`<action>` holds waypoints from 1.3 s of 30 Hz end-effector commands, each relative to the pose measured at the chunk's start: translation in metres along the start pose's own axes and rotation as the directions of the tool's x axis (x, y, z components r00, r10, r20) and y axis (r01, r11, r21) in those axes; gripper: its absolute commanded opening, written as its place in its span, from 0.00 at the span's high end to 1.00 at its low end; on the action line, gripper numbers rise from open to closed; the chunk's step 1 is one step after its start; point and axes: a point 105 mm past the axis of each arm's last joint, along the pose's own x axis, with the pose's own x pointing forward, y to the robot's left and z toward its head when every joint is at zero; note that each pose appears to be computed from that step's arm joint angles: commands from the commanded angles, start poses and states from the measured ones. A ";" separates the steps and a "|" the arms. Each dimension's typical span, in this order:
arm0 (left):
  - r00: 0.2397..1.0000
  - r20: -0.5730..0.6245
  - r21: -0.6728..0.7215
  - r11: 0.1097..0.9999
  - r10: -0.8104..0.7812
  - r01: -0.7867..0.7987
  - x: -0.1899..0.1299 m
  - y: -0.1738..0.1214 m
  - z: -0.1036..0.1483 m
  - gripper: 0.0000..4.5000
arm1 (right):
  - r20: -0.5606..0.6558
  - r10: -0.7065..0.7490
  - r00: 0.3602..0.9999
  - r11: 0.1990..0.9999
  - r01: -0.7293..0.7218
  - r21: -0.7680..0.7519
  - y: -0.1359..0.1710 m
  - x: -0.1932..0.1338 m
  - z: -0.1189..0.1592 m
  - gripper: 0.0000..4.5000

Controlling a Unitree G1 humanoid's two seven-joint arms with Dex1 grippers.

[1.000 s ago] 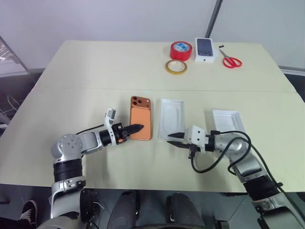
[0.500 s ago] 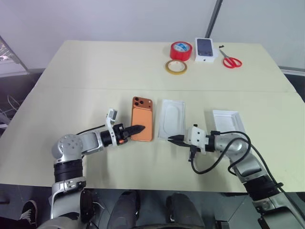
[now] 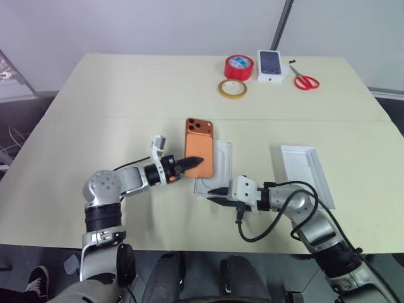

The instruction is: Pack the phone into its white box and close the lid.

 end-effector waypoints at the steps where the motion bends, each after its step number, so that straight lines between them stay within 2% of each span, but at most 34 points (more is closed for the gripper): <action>1: 0.995 -0.048 0.054 0.994 -0.089 0.091 0.004 -0.018 -0.006 1.00 | 0.074 0.005 0.997 1.000 -0.005 -0.007 -0.002 -0.008 0.021 0.43; 3: 0.995 -0.061 0.060 0.995 -0.073 0.077 0.006 -0.015 -0.008 1.00 | 0.091 -0.012 0.996 1.000 0.013 -0.006 -0.007 -0.018 0.026 0.20; 6: 0.995 -0.058 0.054 0.995 -0.080 0.083 0.009 -0.015 -0.008 1.00 | 0.129 -0.038 0.991 0.998 0.033 0.044 -0.013 -0.048 0.039 0.20; 13: 0.992 -0.087 0.001 0.996 -0.094 0.094 0.019 -0.013 -0.019 1.00 | -0.003 -0.168 0.986 0.985 0.168 0.029 -0.041 -0.085 0.013 0.20; 15: 0.993 -0.095 0.026 0.997 -0.069 0.072 0.022 -0.011 -0.021 0.77 | 0.008 -0.202 0.979 0.979 0.202 0.013 -0.049 -0.084 0.015 0.19; 16: 0.994 -0.097 0.041 0.997 -0.059 0.063 0.022 -0.010 -0.021 0.71 | 0.014 -0.207 0.978 0.978 0.207 0.008 -0.051 -0.082 0.017 0.19; 21: 0.990 -0.132 0.125 0.990 -0.044 0.061 0.019 -0.020 -0.018 0.15 | -0.010 -0.229 0.973 0.973 0.229 -0.001 -0.056 -0.084 0.007 0.19; 24: 0.991 -0.130 0.143 0.988 -0.045 0.064 0.015 -0.026 -0.011 0.15 | -0.012 -0.236 0.972 0.972 0.236 -0.008 -0.060 -0.086 0.005 0.19; 26: 0.990 -0.137 0.207 0.977 -0.023 0.051 0.011 -0.029 -0.008 0.15 | -0.004 -0.243 0.970 0.970 0.243 -0.015 -0.063 -0.084 0.006 0.19; 33: 0.974 -0.198 0.364 0.931 0.109 -0.030 -0.003 -0.022 -0.013 0.15 | -0.020 -0.252 0.967 0.968 0.252 -0.008 -0.065 -0.076 -0.002 0.19; 36: 0.982 -0.146 0.432 0.901 0.117 -0.043 -0.001 -0.025 -0.004 0.15 | -0.020 -0.282 0.959 0.959 0.282 0.000 -0.071 -0.074 -0.003 0.19; 39: 0.988 -0.027 0.443 0.888 0.150 -0.123 -0.002 -0.019 0.019 0.34 | -0.035 -0.339 0.940 0.940 0.339 0.017 -0.082 -0.076 -0.007 0.39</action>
